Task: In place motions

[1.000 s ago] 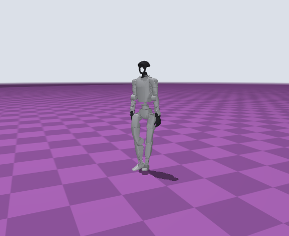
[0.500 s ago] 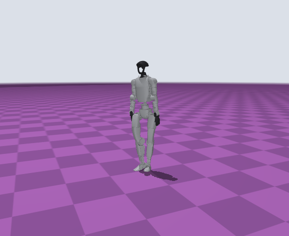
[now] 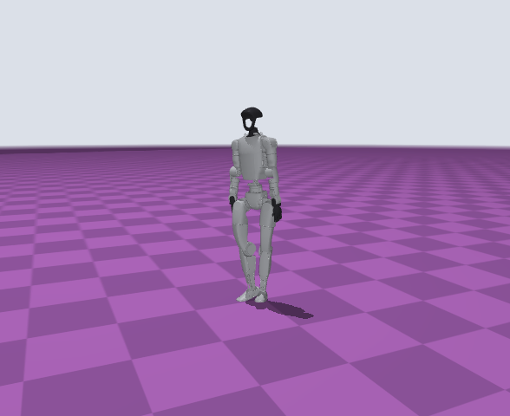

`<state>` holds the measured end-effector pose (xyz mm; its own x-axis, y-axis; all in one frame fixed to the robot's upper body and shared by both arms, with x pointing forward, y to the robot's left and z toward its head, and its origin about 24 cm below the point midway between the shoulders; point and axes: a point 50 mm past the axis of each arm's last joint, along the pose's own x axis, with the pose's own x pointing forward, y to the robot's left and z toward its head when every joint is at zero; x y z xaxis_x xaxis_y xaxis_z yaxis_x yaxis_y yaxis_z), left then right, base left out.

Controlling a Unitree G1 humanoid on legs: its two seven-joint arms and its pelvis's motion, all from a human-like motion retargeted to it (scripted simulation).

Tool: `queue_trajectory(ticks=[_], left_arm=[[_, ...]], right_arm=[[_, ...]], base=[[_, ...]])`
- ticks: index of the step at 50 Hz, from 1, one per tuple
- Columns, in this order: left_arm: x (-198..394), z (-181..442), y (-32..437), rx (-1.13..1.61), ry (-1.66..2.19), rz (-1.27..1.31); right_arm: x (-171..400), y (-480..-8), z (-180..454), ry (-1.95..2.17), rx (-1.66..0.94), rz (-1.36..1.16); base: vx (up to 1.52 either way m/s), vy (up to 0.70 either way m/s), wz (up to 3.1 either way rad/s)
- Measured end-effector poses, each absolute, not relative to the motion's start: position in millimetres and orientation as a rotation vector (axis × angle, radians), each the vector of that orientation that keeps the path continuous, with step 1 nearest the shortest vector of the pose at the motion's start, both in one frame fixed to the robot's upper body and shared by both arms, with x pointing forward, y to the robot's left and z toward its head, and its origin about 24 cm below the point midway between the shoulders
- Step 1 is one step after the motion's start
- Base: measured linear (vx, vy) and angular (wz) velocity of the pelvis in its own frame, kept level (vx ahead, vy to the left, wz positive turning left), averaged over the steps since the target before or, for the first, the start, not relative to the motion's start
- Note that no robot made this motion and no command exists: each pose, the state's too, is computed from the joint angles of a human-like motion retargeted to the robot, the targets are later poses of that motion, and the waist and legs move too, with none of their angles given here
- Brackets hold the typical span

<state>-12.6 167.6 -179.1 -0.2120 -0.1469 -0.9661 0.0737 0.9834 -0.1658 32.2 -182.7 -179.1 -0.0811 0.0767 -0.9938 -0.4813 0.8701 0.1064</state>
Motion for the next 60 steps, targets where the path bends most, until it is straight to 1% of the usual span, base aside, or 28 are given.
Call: queue_trajectory(ticks=[60], left_arm=[[-15.5,-178.9,167.9,-0.067,1.778,-0.187]], right_arm=[[30.5,-180.9,-179.4,1.595,-0.322,0.481]], base=[[0.0,0.0,0.0]])
